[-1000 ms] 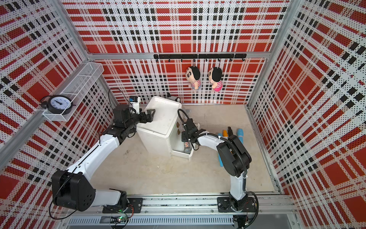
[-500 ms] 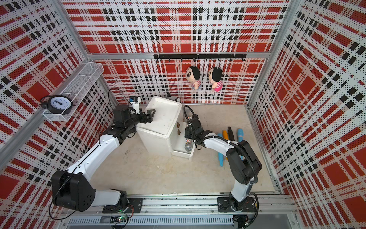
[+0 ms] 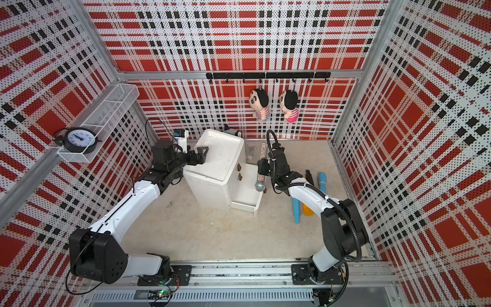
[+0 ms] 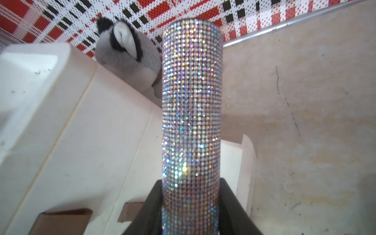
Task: Take the microphone out of the drawer
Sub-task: Pick up the microphone from the drawer, then place the microphone at the center of the board.
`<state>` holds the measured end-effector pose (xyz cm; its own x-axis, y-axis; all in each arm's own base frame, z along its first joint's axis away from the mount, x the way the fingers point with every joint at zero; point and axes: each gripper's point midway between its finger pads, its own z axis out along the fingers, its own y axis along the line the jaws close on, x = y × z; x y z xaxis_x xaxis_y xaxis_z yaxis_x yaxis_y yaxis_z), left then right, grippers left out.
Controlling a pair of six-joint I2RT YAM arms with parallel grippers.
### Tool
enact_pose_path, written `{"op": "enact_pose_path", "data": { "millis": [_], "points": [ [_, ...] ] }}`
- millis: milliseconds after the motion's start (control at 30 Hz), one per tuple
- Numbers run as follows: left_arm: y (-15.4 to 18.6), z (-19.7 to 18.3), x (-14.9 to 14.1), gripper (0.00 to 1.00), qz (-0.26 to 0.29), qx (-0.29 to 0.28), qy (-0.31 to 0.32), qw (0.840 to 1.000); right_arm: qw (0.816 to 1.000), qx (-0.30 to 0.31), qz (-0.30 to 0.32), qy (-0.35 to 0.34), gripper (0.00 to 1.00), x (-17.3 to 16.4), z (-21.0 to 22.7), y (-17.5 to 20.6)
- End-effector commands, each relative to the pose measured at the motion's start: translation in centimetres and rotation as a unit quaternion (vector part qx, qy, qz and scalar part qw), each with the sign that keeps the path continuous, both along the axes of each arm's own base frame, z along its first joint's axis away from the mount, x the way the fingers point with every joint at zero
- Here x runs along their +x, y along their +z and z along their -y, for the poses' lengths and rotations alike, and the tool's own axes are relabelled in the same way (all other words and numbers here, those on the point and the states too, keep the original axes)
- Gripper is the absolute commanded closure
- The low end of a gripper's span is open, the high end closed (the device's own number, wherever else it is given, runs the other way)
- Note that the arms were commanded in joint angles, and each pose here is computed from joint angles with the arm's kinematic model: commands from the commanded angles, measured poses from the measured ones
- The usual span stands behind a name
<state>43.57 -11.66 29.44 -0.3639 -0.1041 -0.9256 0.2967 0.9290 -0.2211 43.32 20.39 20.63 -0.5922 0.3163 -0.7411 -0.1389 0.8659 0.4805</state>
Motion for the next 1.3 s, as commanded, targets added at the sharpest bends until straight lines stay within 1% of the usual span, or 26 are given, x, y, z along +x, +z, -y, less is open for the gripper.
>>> {"op": "enact_pose_path", "data": {
  "millis": [0,167,200,233,333,567,800,1000,1267],
  "points": [
    [-1.7,-0.1,-0.8,0.02,-0.028,0.001,-0.004,1.000,1.000,0.002,0.014,0.013,1.00,-0.4,1.3,1.5],
    [-1.8,-0.1,-0.8,0.02,-0.029,0.001,-0.003,1.000,1.000,-0.012,-0.015,0.002,1.00,-1.4,4.3,-0.2],
    [-1.7,-0.1,-0.8,0.02,-0.028,0.002,-0.002,1.000,0.999,-0.019,-0.026,-0.002,1.00,-1.6,4.7,-0.8],
    [-1.7,-0.2,-0.8,0.02,-0.027,0.003,-0.001,1.000,0.998,-0.046,-0.033,0.004,1.00,-1.9,5.0,-1.5],
    [-1.7,-0.5,-0.7,0.02,-0.026,0.006,0.004,1.000,0.995,-0.069,-0.068,0.012,1.00,-2.8,5.3,-3.9],
    [-1.6,-0.7,-0.6,0.02,-0.025,0.005,0.006,1.000,0.992,-0.053,-0.116,0.021,1.00,-4.6,5.1,-8.6],
    [-1.3,-0.6,-0.7,0.02,-0.022,0.005,0.004,1.000,0.983,-0.071,-0.168,0.019,1.00,-6.0,5.0,-13.5],
    [-1.1,-0.8,-0.9,0.02,-0.019,0.005,0.008,1.000,0.968,-0.142,-0.207,-0.006,1.00,-6.8,7.0,-15.8],
    [-1.0,-0.8,-1.0,0.02,-0.017,0.005,0.008,1.000,0.949,-0.215,-0.229,-0.037,1.00,-7.8,9.6,-16.4]
  ]
}}
